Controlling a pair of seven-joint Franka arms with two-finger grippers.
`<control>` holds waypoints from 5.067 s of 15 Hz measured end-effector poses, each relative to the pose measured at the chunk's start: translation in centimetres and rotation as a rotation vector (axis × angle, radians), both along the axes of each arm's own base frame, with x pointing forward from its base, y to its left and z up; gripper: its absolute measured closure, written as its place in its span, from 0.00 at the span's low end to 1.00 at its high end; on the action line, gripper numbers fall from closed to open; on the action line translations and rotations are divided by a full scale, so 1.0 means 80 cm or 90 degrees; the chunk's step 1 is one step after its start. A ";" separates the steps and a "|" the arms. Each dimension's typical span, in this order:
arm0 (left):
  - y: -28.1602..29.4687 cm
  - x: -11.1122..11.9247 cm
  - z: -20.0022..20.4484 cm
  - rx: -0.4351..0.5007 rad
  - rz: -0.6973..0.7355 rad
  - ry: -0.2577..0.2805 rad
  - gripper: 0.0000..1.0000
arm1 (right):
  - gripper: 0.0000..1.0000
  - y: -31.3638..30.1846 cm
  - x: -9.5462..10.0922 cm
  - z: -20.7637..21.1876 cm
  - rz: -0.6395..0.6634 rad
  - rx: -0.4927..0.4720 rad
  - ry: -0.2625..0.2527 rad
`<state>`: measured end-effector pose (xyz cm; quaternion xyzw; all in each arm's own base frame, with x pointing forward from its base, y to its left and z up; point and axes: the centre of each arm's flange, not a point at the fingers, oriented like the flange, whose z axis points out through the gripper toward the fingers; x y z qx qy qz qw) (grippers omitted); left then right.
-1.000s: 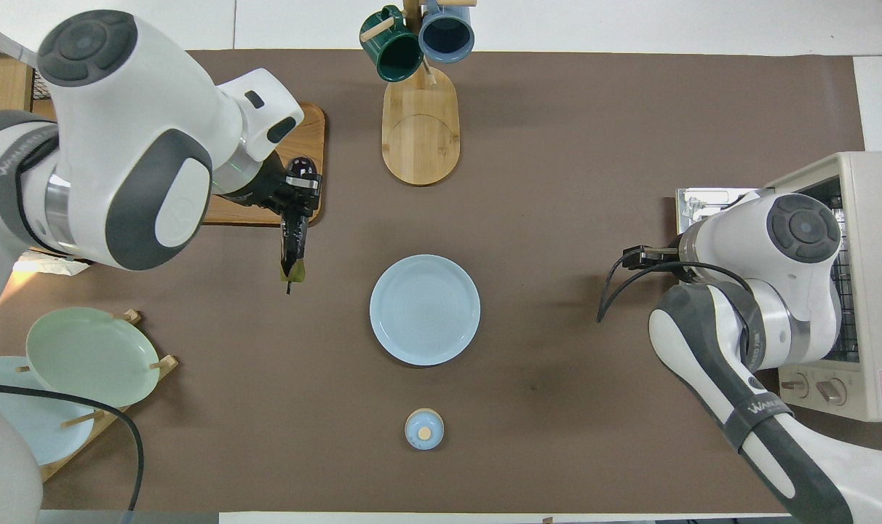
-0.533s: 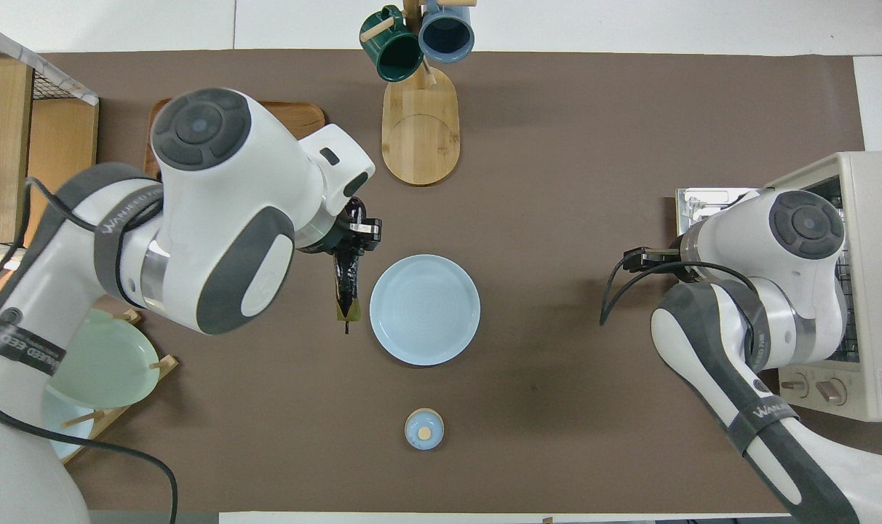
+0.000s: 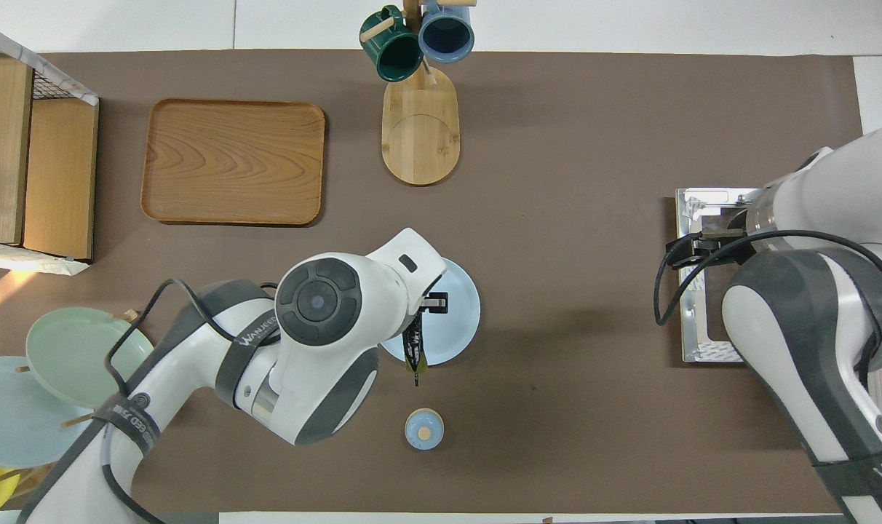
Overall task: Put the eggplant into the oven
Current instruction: 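Lower the eggplant onto the white plate and open the left gripper, then withdraw the left gripper while the right gripper reaches the plate rim, then grasp the white plate rim with the right gripper and lift it, then carry the plate with the eggplant into the open oven with the right gripper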
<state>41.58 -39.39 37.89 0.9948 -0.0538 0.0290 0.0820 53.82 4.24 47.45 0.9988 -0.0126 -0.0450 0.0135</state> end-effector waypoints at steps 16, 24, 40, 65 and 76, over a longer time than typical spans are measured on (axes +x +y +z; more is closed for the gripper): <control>0.016 0.031 -0.026 0.003 0.011 -0.001 0.02 | 0.00 0.037 0.009 -0.006 0.029 0.013 -0.037; 0.221 0.155 0.130 0.031 0.006 0.023 0.00 | 0.00 0.217 -0.019 0.001 0.054 0.057 -0.079; 0.373 0.145 0.273 0.101 -0.007 0.059 0.00 | 0.10 0.566 -0.070 -0.185 0.071 0.035 -0.153; 0.384 0.154 0.251 0.100 0.004 0.060 0.00 | 0.97 0.502 -0.023 -0.088 0.138 -0.130 -0.137; 0.383 0.153 0.247 0.101 0.004 0.065 0.00 | 0.97 0.092 0.038 -0.081 0.080 -0.223 -0.032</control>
